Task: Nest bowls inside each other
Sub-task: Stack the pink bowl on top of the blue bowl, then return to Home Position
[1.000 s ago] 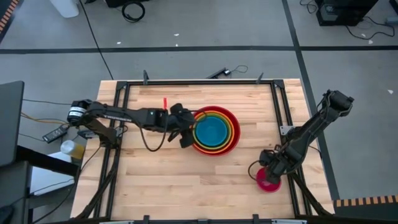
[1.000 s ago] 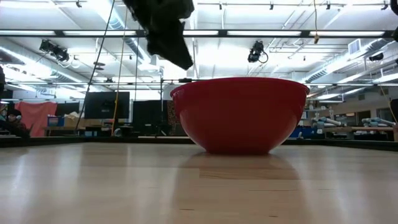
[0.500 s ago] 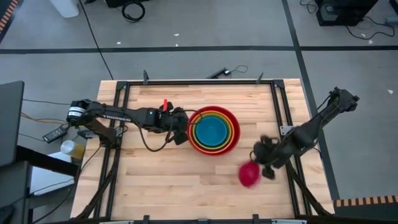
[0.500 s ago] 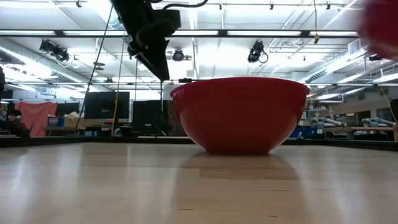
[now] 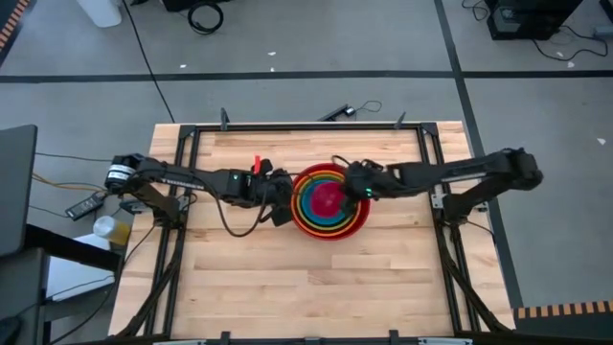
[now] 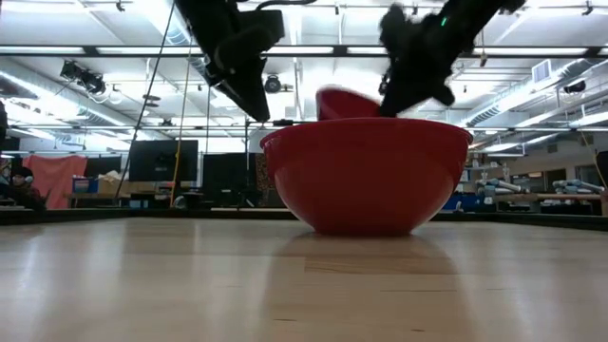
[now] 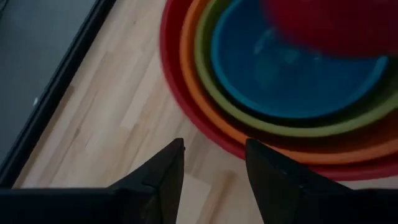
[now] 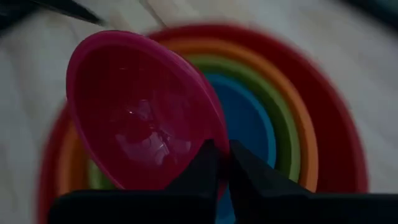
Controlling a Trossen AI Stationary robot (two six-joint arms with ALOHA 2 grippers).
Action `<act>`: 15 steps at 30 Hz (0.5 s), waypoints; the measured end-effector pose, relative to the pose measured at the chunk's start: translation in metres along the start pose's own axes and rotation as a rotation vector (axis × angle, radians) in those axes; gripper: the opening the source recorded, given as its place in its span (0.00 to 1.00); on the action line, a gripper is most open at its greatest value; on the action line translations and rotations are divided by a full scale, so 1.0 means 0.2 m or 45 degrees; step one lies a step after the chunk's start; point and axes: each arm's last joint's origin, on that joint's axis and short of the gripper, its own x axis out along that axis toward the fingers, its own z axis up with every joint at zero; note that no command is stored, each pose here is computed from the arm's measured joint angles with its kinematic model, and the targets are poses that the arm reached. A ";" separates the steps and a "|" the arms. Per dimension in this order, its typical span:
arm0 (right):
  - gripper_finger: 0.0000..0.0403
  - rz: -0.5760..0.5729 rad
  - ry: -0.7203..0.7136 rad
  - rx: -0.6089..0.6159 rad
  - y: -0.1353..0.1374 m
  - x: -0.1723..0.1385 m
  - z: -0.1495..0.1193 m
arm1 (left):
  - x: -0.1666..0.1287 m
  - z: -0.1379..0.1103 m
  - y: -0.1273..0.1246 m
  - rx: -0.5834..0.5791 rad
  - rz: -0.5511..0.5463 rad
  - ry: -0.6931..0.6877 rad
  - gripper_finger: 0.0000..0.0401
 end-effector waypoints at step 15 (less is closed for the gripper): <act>0.32 -0.004 0.149 0.035 -0.07 0.16 0.00 | 0.10 -0.17 -0.08 0.073 -0.018 0.047 0.43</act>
